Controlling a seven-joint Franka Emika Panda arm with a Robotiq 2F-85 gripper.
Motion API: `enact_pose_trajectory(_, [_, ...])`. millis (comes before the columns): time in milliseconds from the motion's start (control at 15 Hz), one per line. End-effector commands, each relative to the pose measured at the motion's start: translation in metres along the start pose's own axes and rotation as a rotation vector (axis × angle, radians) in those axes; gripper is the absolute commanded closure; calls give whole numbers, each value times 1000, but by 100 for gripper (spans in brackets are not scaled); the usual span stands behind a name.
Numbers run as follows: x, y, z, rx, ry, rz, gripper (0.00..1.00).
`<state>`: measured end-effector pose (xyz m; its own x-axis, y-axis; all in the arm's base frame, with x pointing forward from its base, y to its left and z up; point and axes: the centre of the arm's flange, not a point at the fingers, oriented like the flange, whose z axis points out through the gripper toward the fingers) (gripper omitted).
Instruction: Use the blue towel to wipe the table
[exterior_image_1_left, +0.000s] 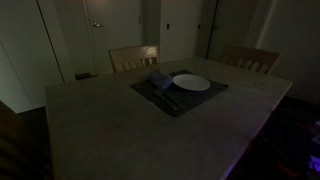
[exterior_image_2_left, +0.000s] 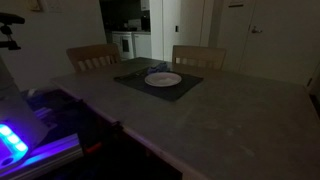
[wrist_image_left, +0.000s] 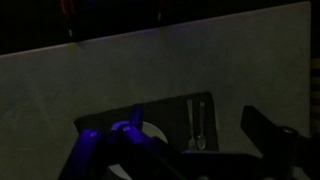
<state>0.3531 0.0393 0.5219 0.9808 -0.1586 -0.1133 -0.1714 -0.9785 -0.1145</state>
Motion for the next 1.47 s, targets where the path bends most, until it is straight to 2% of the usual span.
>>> enact_pose_trajectory(0, [0, 0, 0, 0, 0, 0, 0])
enact_pose_trajectory(933, [0, 0, 6, 18, 7, 5, 0])
enact_pose_trajectory(1133, [9, 1, 9, -14, 31, -29, 0])
enact_pose_trajectory(1400, [32, 7, 5, -3, 85, -94, 0])
